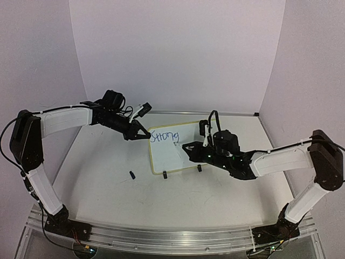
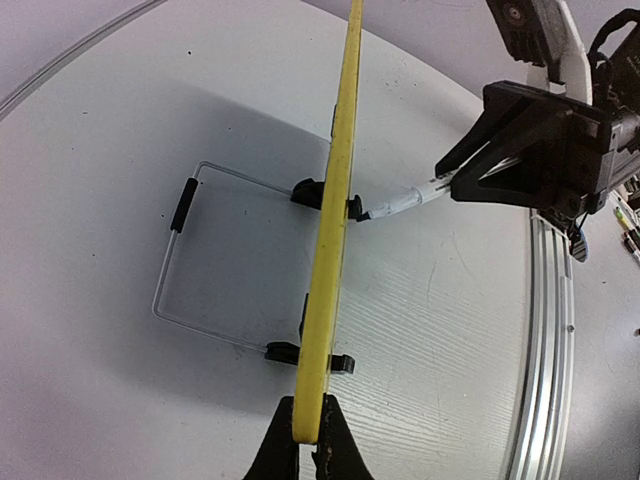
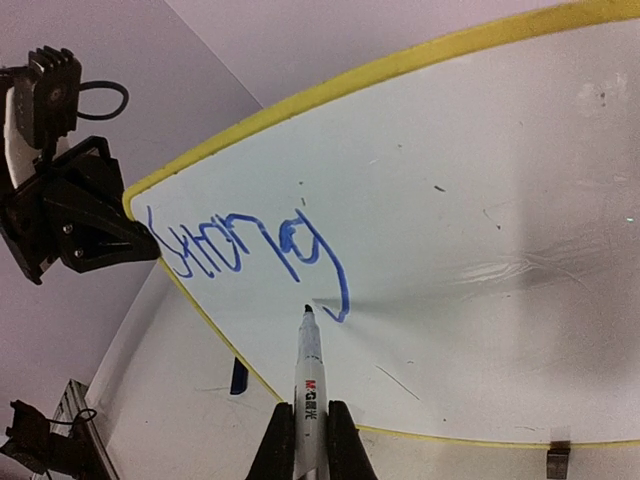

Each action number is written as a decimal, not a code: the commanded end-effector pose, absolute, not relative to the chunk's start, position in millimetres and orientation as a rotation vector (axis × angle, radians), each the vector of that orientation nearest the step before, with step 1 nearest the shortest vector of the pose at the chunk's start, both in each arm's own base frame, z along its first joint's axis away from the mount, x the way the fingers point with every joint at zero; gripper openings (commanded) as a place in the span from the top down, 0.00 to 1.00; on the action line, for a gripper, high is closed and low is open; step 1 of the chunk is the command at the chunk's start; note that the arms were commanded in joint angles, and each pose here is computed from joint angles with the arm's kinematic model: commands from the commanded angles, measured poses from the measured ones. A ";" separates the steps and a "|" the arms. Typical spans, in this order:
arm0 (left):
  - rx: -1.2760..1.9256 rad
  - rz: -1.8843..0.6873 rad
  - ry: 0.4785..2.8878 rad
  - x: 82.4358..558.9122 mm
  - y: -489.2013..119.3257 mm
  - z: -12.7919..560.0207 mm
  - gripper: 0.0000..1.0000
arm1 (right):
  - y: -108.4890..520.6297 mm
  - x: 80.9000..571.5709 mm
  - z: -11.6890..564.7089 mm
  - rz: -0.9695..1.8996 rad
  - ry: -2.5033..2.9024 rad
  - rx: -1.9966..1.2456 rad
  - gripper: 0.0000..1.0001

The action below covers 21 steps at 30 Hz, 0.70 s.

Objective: Write a sentence on the whiteboard

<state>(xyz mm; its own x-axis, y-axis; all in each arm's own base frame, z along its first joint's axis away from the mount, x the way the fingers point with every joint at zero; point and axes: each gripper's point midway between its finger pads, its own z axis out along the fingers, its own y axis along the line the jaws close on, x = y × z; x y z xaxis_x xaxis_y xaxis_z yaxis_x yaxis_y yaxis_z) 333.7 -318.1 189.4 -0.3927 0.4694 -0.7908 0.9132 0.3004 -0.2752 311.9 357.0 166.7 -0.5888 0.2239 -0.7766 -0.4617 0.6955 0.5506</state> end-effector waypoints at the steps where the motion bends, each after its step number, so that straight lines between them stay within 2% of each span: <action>1: 1.271 -0.892 2.026 330.2 -313.8 181.8 1.00 | 359.0 303.2 224.8 1.039 1.838 -0.229 1.00; 12: 1.269 -0.883 2.030 329.8 -312.4 182.1 1.00 | 347.0 292.0 247.0 1.044 1.811 -0.313 1.00; 21: 1.271 -0.874 2.032 330.1 -312.2 181.3 1.00 | 327.6 304.0 238.8 1.058 1.825 -0.347 1.00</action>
<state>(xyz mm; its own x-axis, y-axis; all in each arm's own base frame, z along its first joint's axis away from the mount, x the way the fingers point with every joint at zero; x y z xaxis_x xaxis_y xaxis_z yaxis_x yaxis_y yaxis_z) 333.1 -319.0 189.5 -0.3893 0.4724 -0.7908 0.9144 0.3017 -0.2699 304.7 337.7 233.3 -0.5081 0.2135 -0.8344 -0.6022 0.6046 0.5214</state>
